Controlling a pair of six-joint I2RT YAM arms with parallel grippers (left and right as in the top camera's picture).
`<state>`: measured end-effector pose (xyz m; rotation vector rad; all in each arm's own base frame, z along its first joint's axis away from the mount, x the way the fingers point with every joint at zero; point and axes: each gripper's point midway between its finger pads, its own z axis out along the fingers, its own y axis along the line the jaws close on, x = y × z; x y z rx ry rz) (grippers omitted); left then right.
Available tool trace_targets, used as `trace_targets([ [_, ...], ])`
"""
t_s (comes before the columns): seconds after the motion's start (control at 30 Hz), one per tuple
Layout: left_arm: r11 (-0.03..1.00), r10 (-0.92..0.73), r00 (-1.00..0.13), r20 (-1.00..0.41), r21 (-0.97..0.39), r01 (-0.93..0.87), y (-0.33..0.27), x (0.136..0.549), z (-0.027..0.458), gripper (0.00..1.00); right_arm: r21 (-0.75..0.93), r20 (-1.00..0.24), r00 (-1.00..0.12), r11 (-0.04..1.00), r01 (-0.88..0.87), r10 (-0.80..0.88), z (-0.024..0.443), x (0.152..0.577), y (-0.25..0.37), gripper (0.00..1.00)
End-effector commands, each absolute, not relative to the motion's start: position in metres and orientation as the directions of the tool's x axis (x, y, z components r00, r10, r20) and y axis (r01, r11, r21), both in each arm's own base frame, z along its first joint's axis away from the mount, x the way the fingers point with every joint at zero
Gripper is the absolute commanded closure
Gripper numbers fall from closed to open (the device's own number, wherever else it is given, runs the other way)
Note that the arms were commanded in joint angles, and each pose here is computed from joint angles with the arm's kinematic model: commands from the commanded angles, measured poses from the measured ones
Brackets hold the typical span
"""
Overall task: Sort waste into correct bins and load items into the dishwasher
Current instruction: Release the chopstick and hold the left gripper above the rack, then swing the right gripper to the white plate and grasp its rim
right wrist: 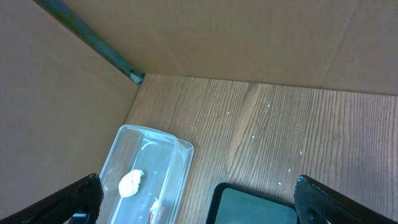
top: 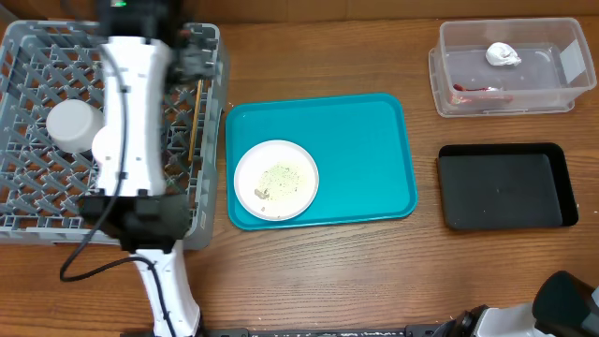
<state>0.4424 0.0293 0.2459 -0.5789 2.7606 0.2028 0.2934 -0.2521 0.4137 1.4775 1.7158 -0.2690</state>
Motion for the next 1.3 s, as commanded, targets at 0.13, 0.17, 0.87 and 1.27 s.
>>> trace_targets([
  [0.13,0.873,-0.471,-0.831,-0.296,-0.019,-0.488,0.049,0.44,0.244,0.0,0.354,-0.701,0.056,0.278,0.893,0.711,0.417,0.292,-0.252,0.0],
  [0.17,0.871,-0.473,-0.83,-0.296,-0.019,-0.49,0.05,0.44,0.244,0.0,0.354,-0.701,0.056,0.278,0.893,0.711,0.417,0.292,-0.252,0.0],
  [0.87,0.87,-0.475,-0.829,-0.296,-0.019,-0.492,0.051,0.44,0.244,0.0,0.731,-0.133,-0.737,0.568,0.379,0.663,0.373,0.346,0.009,0.0],
  [1.27,0.87,-0.475,-0.829,-0.296,-0.019,-0.492,0.051,0.44,0.244,0.0,0.286,-0.289,-0.938,0.952,0.105,0.19,0.238,0.35,0.157,0.0],
])
